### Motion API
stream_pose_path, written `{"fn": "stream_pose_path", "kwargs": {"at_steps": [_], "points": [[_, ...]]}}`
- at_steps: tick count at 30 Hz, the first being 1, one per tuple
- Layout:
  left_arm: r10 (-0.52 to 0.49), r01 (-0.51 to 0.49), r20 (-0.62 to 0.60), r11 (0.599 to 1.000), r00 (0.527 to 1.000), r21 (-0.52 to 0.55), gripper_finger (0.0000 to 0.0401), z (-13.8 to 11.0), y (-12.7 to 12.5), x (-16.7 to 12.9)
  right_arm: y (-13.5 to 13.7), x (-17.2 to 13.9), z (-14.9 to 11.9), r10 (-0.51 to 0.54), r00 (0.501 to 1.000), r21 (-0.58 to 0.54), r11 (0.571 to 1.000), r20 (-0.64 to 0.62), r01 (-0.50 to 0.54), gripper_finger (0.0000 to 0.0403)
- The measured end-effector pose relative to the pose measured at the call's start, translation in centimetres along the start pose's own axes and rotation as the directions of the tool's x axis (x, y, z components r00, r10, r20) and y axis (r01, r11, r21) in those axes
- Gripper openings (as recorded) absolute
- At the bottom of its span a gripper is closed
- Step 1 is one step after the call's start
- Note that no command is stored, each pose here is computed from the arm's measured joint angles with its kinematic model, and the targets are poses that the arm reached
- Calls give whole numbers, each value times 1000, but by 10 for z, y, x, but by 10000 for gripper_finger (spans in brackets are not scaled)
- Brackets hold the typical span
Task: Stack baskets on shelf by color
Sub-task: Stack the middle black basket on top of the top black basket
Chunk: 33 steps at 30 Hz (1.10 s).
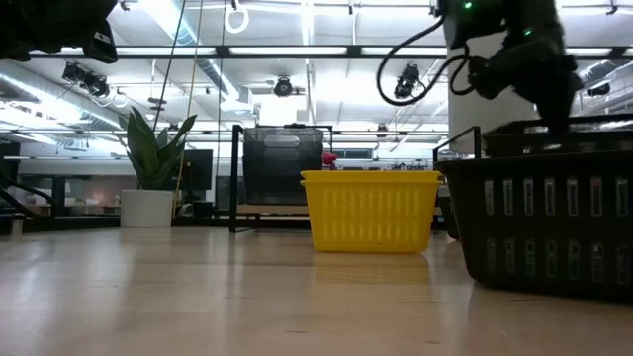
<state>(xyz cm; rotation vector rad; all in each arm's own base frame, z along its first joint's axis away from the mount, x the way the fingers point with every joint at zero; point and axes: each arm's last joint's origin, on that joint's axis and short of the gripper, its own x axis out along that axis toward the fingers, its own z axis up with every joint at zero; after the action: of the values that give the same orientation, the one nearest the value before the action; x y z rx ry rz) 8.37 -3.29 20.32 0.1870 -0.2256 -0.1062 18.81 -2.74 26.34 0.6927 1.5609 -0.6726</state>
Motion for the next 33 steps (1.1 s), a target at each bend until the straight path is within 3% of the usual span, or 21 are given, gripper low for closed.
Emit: {"fn": "stream_pose_path", "kwargs": {"at_steps": [8,13,24,33], "points": [[0,0,0,1000,1000,0,25,0,0,0,-17,-2,32,99,985,25,994,142,-103,10],[0,0,0,1000,1000,0,32,0,0,0,-23,-3,40,87,979,2,996,187,-89,10],[0,0,0,1000,1000,0,24,0,0,0,-19,-3,40,86,975,-48,996,205,-78,11],[-1,1,0,1000,1000,0,35,0,0,0,-14,20,37,118,979,-64,992,168,-109,11]]}}
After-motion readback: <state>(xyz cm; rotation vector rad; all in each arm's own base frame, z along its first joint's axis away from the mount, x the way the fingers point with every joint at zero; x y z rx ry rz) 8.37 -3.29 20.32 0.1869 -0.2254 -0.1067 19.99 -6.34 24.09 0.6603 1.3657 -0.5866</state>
